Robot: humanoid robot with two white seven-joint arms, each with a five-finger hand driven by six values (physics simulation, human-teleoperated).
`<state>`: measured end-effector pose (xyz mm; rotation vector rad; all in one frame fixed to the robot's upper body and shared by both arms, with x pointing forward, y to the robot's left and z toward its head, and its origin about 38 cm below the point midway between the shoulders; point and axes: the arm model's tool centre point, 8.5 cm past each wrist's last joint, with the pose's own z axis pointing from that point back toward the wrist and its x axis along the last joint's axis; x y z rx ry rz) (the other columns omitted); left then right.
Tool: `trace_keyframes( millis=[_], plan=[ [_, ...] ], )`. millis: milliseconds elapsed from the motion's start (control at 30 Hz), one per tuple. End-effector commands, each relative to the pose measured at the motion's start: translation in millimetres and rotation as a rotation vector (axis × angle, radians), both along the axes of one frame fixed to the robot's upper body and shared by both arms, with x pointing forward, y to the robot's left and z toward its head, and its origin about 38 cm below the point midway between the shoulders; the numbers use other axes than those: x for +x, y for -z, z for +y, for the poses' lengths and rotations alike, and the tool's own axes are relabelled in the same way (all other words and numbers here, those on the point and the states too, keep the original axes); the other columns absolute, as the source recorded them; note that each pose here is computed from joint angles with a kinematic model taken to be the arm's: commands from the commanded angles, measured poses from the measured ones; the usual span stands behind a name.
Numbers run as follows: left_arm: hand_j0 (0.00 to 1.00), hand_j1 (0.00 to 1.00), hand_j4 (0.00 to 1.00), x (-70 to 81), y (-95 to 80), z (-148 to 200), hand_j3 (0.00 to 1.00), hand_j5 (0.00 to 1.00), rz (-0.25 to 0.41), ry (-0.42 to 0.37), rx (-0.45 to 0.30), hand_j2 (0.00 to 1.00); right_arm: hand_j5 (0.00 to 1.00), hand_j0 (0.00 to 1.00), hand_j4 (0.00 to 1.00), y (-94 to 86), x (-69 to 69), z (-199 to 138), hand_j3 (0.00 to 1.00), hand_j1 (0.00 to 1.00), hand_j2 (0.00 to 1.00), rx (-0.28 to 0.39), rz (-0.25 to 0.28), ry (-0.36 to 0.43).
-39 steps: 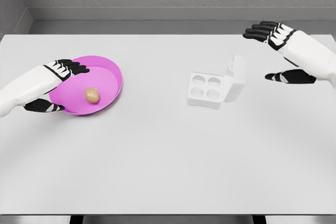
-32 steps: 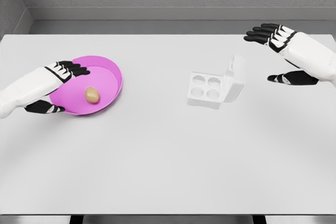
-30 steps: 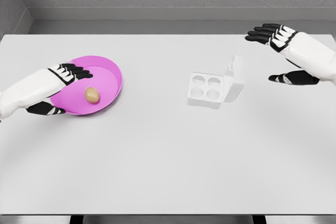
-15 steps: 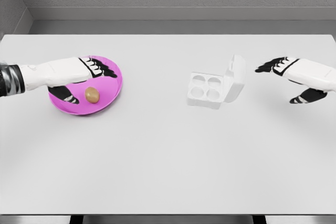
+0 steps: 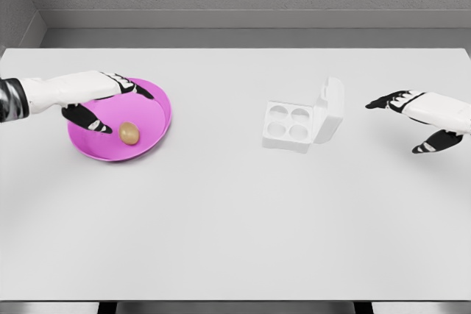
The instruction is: Pack egg into the box and close the box lid
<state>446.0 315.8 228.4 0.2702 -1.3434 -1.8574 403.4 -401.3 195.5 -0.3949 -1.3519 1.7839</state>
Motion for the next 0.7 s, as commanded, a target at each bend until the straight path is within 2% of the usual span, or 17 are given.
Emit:
trace_keyframes(
  millis=[0, 67, 200, 233, 367, 533, 600, 667],
  plan=[
    [0.82, 0.82, 0.82, 2.2, 27.2, 1.9, 0.82, 0.82, 0.075, -0.027, 0.018, 0.82, 1.00, 1.00, 1.00, 3.2, 0.6, 1.9, 1.00, 1.00, 1.00, 0.007, 0.013, 0.002],
    [0.77, 0.77, 0.77, 4.8, 35.7, -0.4, 0.77, 0.77, 0.087, -0.027, 0.041, 0.77, 1.00, 1.00, 1.00, 5.4, 1.4, 4.1, 1.00, 1.00, 1.00, 0.015, 0.016, 0.004],
    [0.77, 0.77, 0.77, 4.5, 39.3, -4.7, 0.77, 0.77, 0.078, -0.015, 0.075, 0.77, 1.00, 1.00, 1.00, 13.5, 3.3, -0.7, 1.00, 1.00, 1.00, 0.024, 0.035, 0.029],
    [0.77, 0.77, 0.77, 3.9, 41.8, -4.9, 0.77, 0.77, 0.068, -0.008, 0.110, 0.77, 1.00, 1.00, 1.00, 13.4, 3.6, -1.5, 1.00, 1.00, 1.00, 0.024, 0.035, 0.031],
    [0.77, 0.77, 0.77, 3.8, 41.8, -5.4, 0.77, 0.77, 0.063, -0.005, 0.120, 0.77, 1.00, 1.00, 1.00, 17.4, 4.4, 3.7, 1.00, 1.00, 1.00, 0.039, 0.038, 0.026],
    [0.78, 0.78, 0.78, 4.8, 43.6, -3.0, 0.78, 0.78, 0.045, -0.007, 0.171, 0.78, 1.00, 1.00, 1.00, 22.9, 5.5, 1.4, 1.00, 1.00, 1.00, 0.045, 0.050, 0.040],
    [0.78, 0.78, 0.78, 5.8, 44.2, -1.8, 0.78, 0.78, 0.033, -0.008, 0.202, 0.78, 1.00, 1.00, 1.00, 30.6, 9.4, 8.8, 1.00, 1.00, 1.00, 0.047, 0.052, 0.038],
    [0.77, 0.77, 0.77, 6.0, 44.6, -2.2, 0.77, 0.77, 0.030, -0.007, 0.208, 0.77, 1.00, 1.00, 1.00, 29.3, 12.3, 7.9, 1.00, 1.00, 1.00, 0.047, 0.048, 0.044]
  ],
)
